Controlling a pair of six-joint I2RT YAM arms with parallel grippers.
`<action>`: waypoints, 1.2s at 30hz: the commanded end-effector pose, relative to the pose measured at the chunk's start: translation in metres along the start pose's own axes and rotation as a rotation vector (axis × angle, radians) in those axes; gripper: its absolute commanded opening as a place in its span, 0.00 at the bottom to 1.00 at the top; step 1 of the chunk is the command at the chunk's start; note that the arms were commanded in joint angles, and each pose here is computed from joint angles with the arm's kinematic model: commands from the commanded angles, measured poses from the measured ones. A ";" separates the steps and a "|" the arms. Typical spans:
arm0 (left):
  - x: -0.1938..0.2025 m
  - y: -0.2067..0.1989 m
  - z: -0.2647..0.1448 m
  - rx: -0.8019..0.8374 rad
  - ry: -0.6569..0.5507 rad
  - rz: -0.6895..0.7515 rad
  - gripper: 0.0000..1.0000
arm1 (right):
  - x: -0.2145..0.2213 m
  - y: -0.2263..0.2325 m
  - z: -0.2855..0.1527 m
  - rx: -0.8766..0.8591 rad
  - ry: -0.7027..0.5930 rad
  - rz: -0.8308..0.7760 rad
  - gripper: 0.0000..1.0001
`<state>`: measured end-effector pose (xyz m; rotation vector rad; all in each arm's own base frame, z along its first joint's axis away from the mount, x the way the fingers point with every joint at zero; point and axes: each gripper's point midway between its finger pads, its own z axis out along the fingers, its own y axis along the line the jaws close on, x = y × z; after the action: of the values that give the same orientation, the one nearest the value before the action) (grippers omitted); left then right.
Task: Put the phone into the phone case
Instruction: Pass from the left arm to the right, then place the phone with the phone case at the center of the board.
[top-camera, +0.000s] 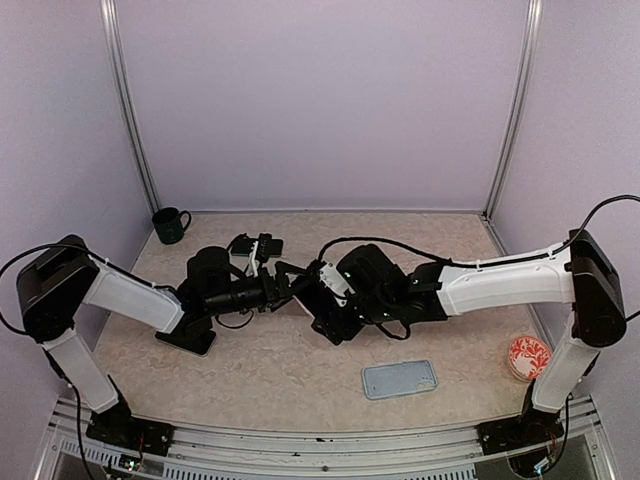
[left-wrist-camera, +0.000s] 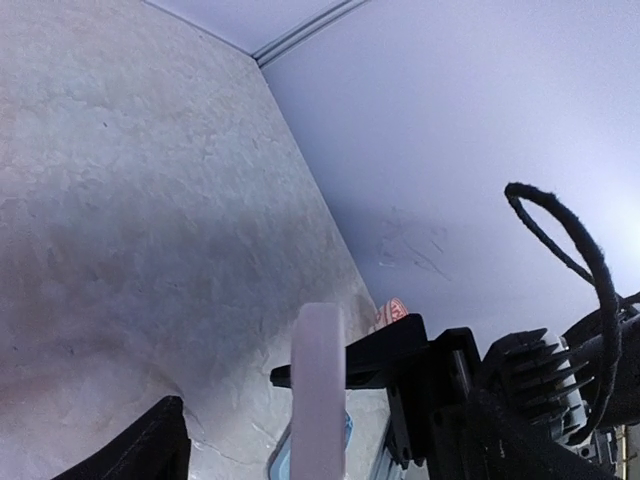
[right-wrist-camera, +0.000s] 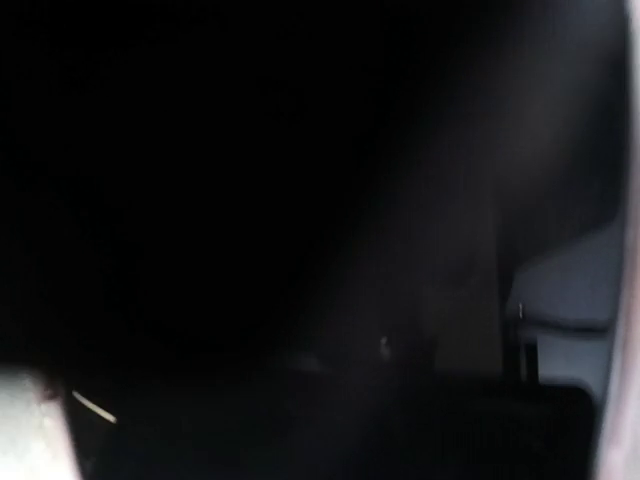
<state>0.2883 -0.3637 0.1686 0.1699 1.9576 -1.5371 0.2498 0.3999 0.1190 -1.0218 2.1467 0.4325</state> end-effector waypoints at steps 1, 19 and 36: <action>-0.025 -0.018 -0.016 0.013 -0.079 0.061 0.99 | -0.017 -0.013 -0.006 0.021 -0.043 0.060 0.59; -0.056 0.014 -0.091 -0.218 -0.287 0.070 0.99 | 0.024 -0.196 -0.007 0.305 0.025 0.469 0.59; -0.045 0.011 -0.085 -0.175 -0.255 0.049 0.99 | 0.088 -0.300 0.030 0.365 0.129 0.670 0.60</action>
<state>0.2979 -0.2685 0.1937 -0.0669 1.8706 -1.2676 0.4426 0.1802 0.0304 -0.1343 2.5599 0.1979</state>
